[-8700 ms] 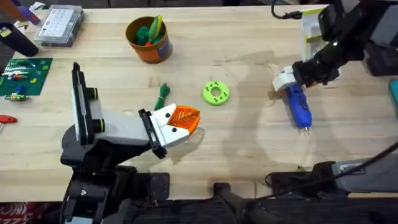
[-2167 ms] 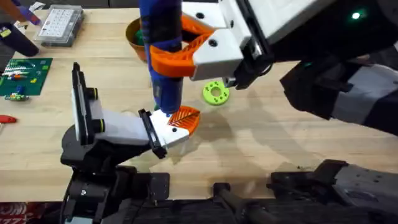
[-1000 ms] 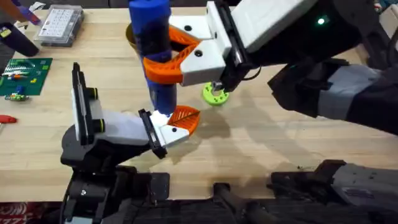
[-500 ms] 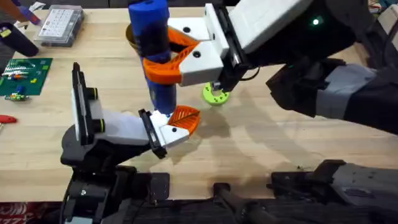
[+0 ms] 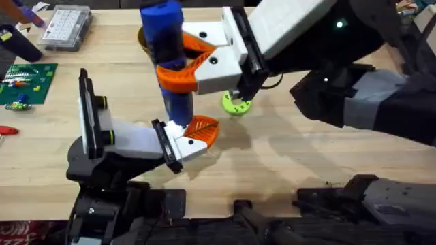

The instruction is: Pick up the gripper from the table and insert it into the empty holder that is missing its gripper. Then pick up a screw, insert it into the mounting hole, and use the screwdriver to tighten it. Finally, clean up the table by picking up the vegetable and placing it into the bucket.

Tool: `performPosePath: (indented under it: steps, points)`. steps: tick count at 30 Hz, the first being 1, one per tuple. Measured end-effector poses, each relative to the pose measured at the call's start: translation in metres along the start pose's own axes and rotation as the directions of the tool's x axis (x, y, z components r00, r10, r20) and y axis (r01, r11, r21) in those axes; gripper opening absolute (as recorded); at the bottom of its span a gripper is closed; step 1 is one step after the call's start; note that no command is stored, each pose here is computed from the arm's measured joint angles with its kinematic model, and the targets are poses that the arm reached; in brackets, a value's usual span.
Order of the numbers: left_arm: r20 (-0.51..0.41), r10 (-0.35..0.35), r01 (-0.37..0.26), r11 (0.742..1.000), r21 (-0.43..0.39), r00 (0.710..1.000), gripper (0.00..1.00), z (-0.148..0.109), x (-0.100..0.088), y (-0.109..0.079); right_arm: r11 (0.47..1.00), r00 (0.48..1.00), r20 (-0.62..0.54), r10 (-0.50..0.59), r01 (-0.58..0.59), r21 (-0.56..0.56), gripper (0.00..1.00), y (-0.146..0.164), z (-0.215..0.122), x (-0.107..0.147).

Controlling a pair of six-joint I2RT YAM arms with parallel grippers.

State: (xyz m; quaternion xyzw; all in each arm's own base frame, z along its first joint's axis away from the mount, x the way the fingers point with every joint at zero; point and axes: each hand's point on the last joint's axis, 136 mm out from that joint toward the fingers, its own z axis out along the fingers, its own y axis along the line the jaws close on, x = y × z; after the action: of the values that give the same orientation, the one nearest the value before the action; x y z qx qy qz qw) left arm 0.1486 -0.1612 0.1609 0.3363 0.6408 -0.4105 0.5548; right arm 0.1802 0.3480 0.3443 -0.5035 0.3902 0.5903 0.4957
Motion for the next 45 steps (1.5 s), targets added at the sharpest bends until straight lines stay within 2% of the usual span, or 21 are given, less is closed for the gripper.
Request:
performPosePath:
  steps: [40,45]
  points:
    - [-0.001,0.003,-0.003,1.000,0.006,1.000,0.004,0.0000,0.0001,-0.0010,1.000,1.000,-0.010,0.003,-0.003,0.000,0.023,-0.0012,0.0012,0.0051]
    - [0.000,0.012,-0.012,1.000,0.004,1.000,0.004,0.0000,-0.0002,-0.0007,0.999,0.999,0.014,-0.038,0.039,-0.031,0.022,0.0040,0.0035,0.0012]
